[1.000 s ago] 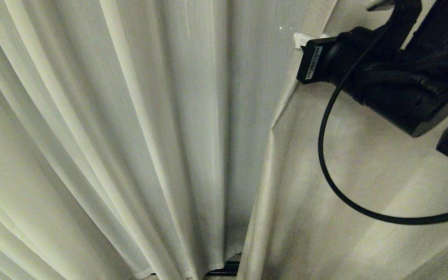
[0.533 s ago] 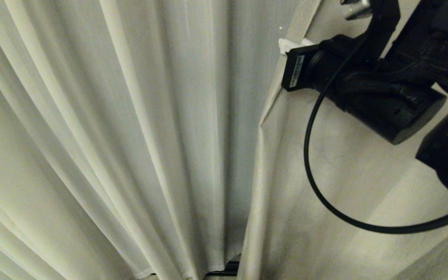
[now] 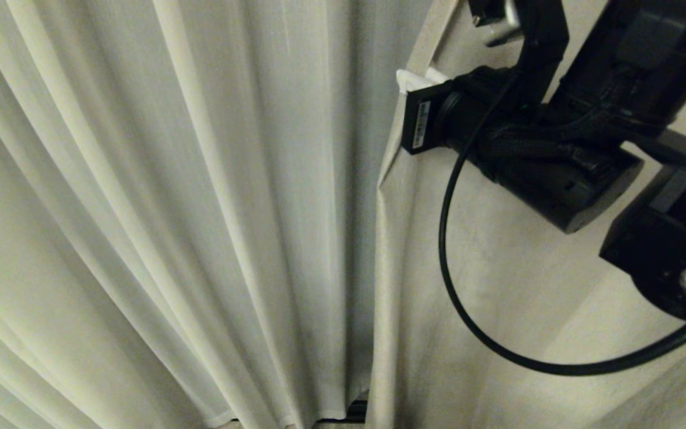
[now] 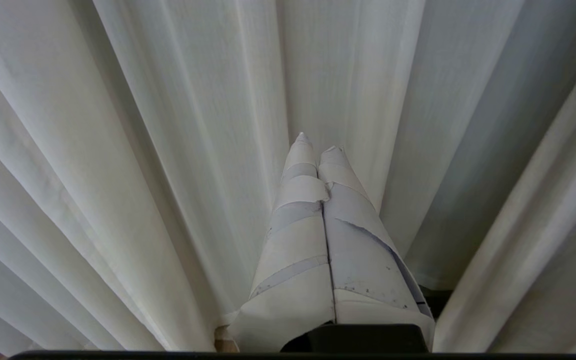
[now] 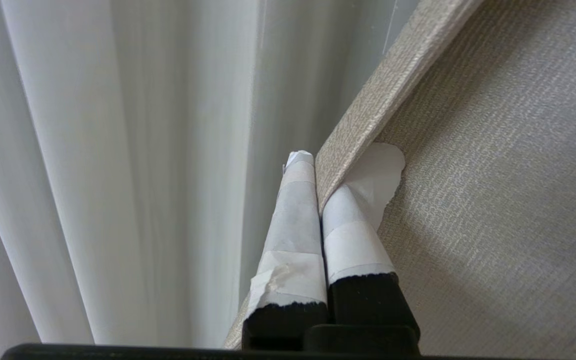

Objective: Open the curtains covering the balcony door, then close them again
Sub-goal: Close the outer curtains on both sides

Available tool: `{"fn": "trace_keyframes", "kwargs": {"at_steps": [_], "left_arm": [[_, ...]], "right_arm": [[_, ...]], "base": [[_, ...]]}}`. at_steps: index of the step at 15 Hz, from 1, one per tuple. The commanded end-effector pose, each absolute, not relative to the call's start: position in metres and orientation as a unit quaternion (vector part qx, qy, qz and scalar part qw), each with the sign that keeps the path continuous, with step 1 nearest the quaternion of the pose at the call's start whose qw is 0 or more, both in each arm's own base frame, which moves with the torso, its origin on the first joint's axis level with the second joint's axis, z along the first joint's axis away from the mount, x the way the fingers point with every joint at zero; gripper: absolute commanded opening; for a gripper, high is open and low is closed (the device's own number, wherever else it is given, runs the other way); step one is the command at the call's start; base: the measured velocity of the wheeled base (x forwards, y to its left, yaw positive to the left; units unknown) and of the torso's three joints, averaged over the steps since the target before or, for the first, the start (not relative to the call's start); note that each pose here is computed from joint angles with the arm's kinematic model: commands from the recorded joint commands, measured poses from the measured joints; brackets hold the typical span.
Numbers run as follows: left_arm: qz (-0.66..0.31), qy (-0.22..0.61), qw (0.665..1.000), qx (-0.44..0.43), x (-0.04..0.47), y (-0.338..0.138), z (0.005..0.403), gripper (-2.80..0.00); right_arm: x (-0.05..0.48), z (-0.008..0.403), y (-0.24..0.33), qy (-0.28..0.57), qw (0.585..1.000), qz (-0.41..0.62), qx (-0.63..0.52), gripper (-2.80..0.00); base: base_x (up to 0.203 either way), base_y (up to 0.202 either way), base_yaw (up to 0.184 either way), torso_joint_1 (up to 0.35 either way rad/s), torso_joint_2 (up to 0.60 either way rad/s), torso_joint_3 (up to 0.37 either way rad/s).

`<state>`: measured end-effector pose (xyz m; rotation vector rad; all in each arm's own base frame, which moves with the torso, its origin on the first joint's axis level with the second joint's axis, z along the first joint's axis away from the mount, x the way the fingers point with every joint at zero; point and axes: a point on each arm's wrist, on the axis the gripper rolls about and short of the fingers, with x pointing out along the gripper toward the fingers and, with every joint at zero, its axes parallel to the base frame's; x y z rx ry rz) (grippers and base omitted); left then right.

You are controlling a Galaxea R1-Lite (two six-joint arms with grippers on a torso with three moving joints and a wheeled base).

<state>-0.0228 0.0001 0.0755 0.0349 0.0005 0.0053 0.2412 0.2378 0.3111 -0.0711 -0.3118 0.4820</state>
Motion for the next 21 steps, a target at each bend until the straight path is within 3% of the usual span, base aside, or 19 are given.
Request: {"fn": "trace_keyframes", "kwargs": {"at_steps": [1, 21], "left_arm": [[0.003, 0.0, 1.0, 0.018, -0.023, 0.0, 0.075, -2.8], [0.003, 0.0, 1.0, 0.018, -0.023, 0.0, 0.075, -2.8]], "right_arm": [[0.243, 0.31, 0.248, -0.152, 0.962, 0.223, -0.036, -2.8], [0.23, 0.293, 0.299, -0.173, 0.949, 0.251, -0.081, -2.8]], "base": [[0.0, 0.0, 0.0, 0.0, 0.0, 0.0], [0.0, 0.0, 0.0, 0.0, 0.0, 0.0]]}}
